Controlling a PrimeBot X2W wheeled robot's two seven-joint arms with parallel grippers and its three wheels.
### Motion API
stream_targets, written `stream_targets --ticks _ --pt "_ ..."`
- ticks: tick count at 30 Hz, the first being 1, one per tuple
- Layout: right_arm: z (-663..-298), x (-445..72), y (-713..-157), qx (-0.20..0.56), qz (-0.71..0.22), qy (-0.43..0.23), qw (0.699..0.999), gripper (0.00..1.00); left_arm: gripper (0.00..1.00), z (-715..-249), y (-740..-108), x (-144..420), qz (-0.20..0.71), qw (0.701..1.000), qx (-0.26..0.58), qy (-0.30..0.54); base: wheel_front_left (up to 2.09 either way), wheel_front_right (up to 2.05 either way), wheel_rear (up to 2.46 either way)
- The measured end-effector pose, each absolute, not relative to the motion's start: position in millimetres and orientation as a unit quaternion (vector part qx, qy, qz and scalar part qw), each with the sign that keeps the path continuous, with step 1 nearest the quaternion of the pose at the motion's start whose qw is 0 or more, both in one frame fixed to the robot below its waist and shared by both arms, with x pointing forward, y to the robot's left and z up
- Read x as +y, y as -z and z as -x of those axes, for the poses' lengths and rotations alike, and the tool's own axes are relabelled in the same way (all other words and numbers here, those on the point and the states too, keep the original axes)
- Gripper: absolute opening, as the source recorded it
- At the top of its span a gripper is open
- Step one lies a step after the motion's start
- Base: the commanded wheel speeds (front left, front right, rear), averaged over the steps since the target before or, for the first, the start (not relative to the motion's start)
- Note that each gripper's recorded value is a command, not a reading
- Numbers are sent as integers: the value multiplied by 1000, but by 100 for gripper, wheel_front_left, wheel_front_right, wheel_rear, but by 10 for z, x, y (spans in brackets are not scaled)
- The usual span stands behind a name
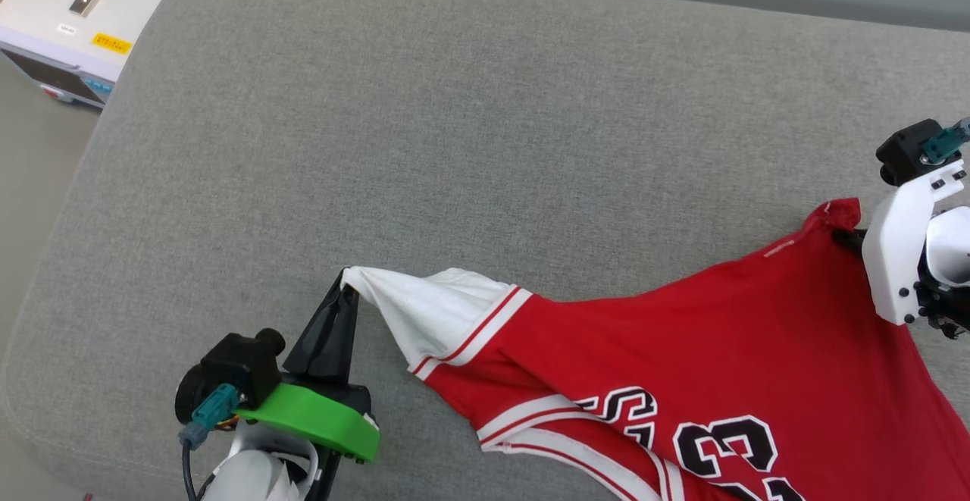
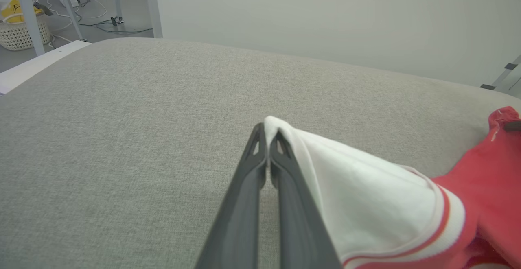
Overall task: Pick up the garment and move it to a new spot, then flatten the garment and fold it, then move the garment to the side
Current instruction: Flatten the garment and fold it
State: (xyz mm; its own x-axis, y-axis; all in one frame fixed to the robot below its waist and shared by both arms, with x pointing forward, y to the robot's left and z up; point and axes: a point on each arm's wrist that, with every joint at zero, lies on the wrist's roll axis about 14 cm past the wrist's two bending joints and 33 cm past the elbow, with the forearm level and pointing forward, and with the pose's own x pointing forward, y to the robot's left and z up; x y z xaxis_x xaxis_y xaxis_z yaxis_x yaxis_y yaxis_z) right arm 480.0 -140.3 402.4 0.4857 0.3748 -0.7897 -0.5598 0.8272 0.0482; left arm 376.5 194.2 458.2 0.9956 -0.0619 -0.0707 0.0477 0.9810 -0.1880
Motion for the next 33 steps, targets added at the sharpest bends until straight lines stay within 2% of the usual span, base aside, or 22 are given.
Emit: stream_targets --ticks 7,15,27,33 --pt "-4900 -1352 -4707 309 79 -280 905 0 0 -3852 -5003 1974 65 996 -22 52 0 0 0" --pt "-4898 -1462 -5485 180 53 -270 944 0 0 -4272 -5983 1995 15 985 -143 91 0 0 0" --pt "-4944 -1644 -6464 34 34 -244 969 0 0 -4686 -7417 1555 -54 941 -283 179 0 0 0" --pt "-5071 -1611 -6683 -3 32 -242 970 0 0 -4935 -7766 1370 -69 927 -310 200 0 0 0"
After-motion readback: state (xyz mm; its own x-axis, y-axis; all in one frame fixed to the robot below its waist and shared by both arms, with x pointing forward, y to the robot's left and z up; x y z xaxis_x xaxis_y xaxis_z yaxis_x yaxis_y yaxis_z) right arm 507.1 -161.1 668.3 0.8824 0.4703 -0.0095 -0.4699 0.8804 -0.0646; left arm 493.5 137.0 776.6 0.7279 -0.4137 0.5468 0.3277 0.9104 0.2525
